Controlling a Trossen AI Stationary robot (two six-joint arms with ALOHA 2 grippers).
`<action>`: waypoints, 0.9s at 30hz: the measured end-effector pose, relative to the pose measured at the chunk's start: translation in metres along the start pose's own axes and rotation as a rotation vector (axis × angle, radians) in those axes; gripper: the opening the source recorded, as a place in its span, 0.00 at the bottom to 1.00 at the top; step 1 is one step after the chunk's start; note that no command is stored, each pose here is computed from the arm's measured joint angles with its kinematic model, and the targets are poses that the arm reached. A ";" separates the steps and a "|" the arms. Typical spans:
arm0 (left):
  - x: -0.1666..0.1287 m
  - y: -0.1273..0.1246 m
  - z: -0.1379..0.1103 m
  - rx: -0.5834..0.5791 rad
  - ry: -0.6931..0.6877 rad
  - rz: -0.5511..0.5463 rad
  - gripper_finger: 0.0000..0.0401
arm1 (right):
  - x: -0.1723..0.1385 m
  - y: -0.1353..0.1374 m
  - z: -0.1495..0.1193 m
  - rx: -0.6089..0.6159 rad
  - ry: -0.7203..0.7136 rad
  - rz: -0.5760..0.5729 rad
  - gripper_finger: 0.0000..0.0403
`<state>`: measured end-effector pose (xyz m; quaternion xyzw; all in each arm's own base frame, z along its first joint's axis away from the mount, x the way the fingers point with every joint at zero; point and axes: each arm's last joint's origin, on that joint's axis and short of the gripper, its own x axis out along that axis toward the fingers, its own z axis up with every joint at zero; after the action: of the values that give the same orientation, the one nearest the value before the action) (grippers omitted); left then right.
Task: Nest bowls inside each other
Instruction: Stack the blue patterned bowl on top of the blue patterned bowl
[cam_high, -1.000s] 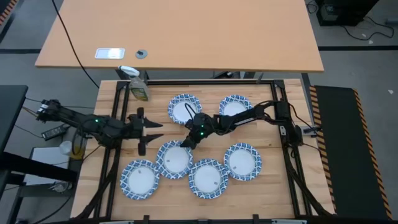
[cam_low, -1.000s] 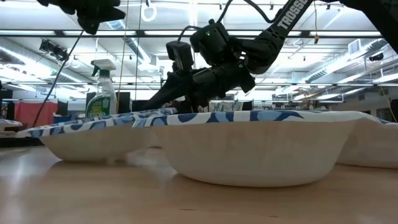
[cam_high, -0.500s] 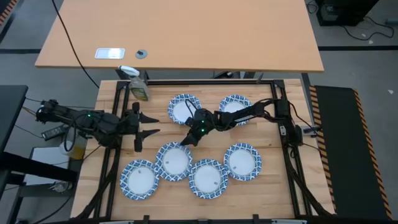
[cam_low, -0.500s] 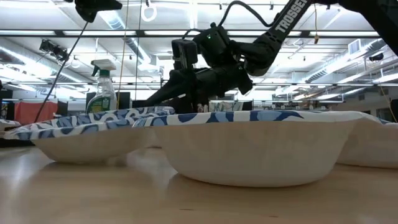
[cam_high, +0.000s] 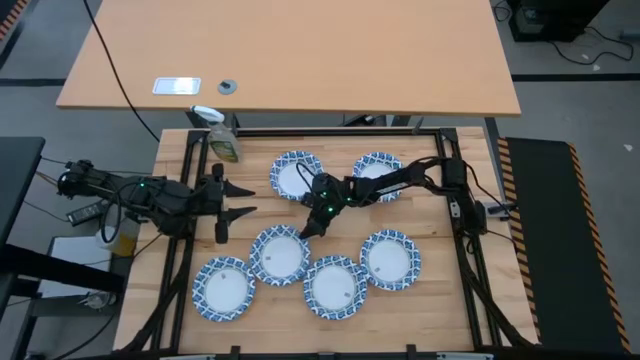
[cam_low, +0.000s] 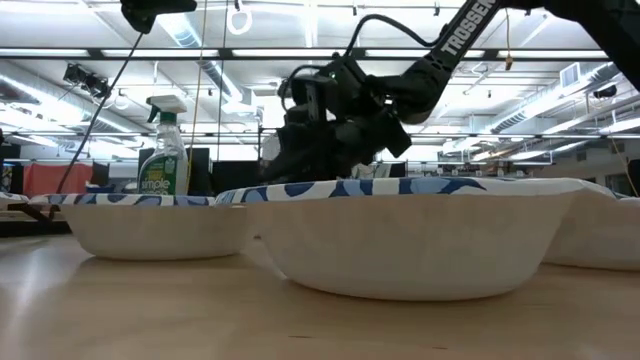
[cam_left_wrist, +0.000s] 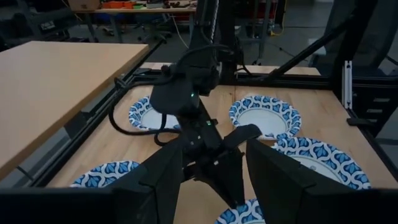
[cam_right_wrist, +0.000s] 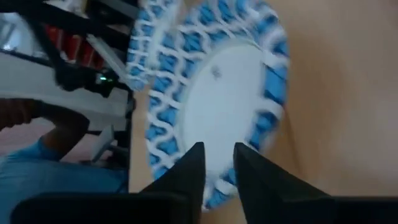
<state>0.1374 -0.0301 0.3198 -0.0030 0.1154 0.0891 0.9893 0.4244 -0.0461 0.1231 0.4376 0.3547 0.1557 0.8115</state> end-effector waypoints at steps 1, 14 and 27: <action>0.000 0.000 0.000 -0.002 0.000 0.000 0.45 | 0.000 -0.002 -0.001 0.018 0.009 -0.016 0.27; 0.000 0.000 -0.004 0.008 0.040 0.005 0.45 | -0.009 -0.004 -0.003 0.084 0.016 -0.127 0.62; 0.000 0.001 -0.005 0.015 0.052 0.007 0.45 | -0.042 0.040 0.006 -0.157 -0.152 -0.396 0.61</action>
<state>0.1360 -0.0296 0.3145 0.0023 0.1419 0.0916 0.9856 0.4016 -0.0506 0.1760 0.3052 0.3584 -0.0131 0.8822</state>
